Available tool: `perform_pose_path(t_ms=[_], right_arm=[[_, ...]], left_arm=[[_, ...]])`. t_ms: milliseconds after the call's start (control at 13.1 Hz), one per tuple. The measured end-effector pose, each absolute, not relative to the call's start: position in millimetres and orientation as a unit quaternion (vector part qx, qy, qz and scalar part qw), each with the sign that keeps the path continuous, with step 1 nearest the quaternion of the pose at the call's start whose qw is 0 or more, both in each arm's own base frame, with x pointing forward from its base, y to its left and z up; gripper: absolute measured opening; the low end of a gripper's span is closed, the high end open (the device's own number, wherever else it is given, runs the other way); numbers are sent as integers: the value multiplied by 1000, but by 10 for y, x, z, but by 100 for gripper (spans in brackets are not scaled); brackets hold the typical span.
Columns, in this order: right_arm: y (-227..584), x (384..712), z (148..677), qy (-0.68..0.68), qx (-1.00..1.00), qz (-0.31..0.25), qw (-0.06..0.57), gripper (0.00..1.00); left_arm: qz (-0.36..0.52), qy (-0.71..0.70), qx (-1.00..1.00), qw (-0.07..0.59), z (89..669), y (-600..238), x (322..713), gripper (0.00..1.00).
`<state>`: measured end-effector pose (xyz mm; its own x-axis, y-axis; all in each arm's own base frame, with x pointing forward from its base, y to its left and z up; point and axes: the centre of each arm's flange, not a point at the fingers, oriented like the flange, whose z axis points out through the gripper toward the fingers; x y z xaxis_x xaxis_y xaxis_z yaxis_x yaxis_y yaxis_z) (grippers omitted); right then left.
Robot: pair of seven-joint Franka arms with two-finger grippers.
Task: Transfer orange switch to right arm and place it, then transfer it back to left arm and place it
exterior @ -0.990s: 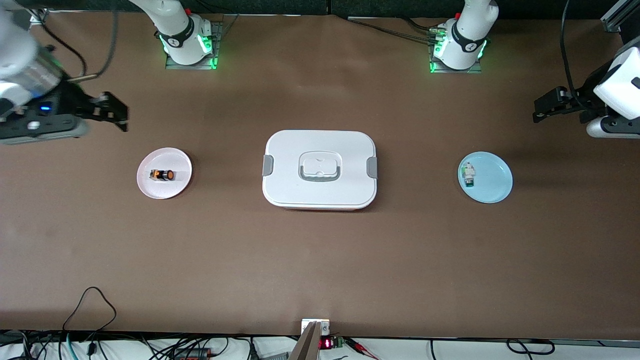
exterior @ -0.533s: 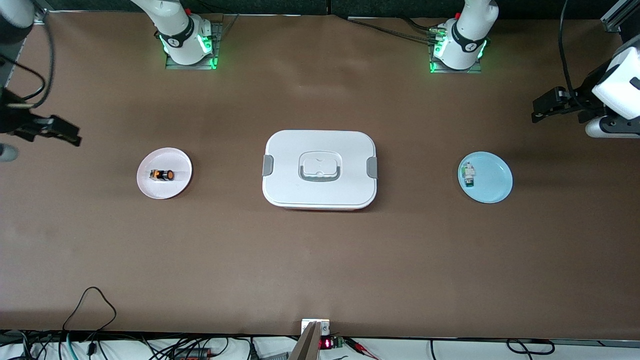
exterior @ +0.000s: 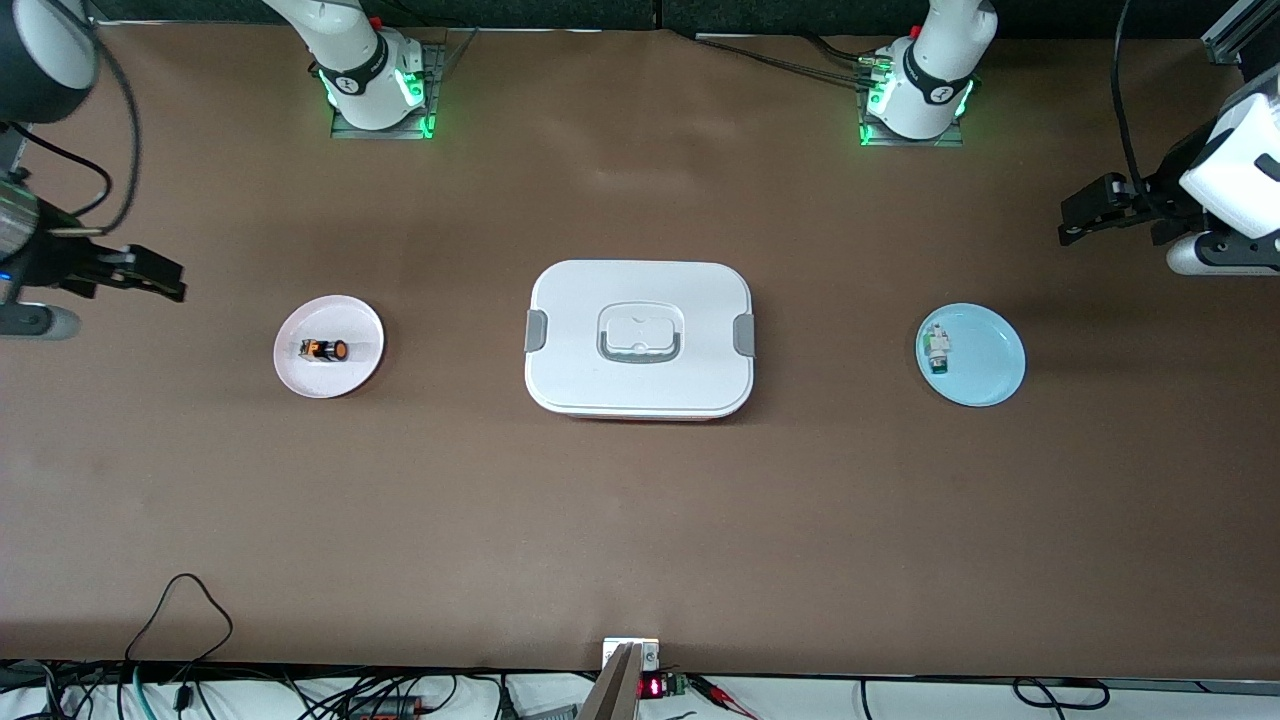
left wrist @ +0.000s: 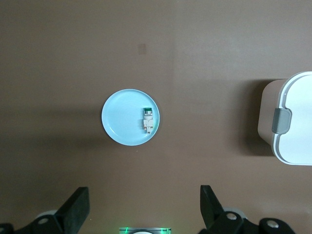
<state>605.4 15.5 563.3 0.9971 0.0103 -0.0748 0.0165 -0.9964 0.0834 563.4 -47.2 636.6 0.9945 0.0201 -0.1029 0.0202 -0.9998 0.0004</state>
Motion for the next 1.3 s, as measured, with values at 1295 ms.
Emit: perform_pose_path(t_ms=[1295], right_arm=[[-17, 5935, 5541, 2, 1000, -10, 23, 100]], left_arm=[[-54, 11, 999, 1, 6363, -463, 5630, 100]])
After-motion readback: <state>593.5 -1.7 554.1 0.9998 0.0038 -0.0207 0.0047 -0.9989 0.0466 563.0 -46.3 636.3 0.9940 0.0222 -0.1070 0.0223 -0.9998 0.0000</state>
